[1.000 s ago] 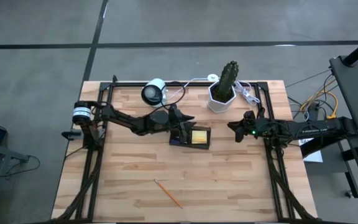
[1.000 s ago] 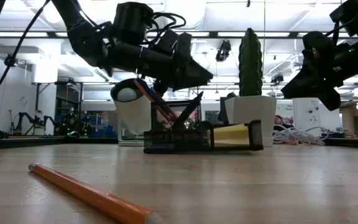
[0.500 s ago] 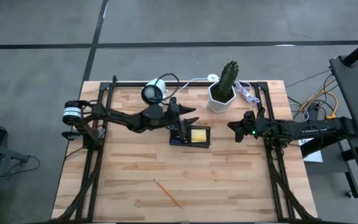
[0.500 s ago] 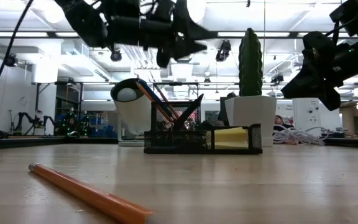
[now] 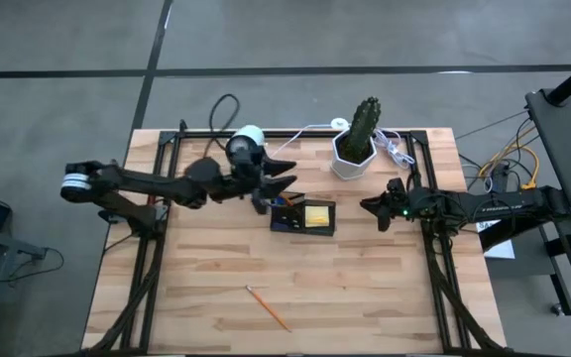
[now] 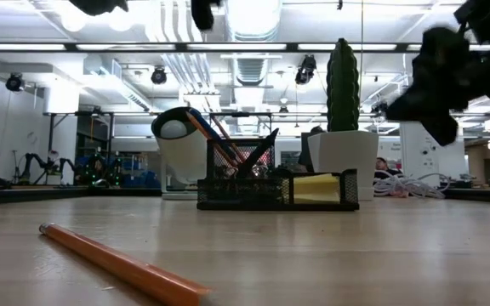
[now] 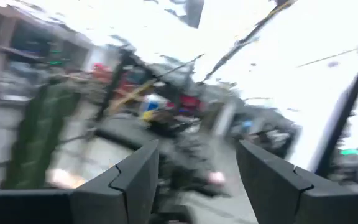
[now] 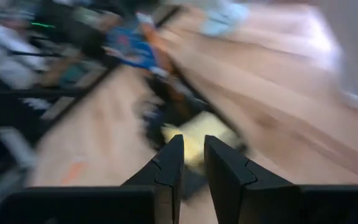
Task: Pick and place office supplies into organizer
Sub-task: Put the yellow pencil into the black desk organizer
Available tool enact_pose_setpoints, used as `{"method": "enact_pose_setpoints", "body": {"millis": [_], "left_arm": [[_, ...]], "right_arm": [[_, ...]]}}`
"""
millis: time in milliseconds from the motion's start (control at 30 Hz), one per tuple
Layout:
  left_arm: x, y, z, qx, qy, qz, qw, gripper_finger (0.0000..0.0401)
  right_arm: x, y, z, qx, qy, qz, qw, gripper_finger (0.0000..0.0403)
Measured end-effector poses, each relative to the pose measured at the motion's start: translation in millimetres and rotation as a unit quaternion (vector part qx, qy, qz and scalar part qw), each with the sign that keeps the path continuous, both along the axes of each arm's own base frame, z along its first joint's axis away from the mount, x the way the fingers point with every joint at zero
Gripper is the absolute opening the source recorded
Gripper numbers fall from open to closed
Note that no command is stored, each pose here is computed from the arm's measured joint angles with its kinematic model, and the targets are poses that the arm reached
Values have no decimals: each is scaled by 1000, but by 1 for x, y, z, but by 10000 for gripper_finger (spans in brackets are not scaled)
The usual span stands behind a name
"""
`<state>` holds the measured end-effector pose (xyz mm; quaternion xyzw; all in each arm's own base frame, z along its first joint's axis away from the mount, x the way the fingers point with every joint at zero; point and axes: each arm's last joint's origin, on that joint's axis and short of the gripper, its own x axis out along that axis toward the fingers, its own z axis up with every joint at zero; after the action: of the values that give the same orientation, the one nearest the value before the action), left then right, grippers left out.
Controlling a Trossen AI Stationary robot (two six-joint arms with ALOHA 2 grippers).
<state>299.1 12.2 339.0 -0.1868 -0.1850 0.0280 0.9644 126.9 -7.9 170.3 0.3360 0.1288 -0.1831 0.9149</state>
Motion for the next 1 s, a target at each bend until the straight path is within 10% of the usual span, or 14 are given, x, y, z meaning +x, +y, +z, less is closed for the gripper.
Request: {"method": "enact_pose_setpoints", "body": {"millis": [500, 1000], "left_arm": [[-79, -21, 48, 68, -31, -65, 995, 126], [-132, -18, 50, 83, 64, -60, 993, 5]], "right_arm": [[8, 16, 71, -80, -255, 151, 952, 54], [50, 38, 125, -94, -85, 161, 979, 54]]}}
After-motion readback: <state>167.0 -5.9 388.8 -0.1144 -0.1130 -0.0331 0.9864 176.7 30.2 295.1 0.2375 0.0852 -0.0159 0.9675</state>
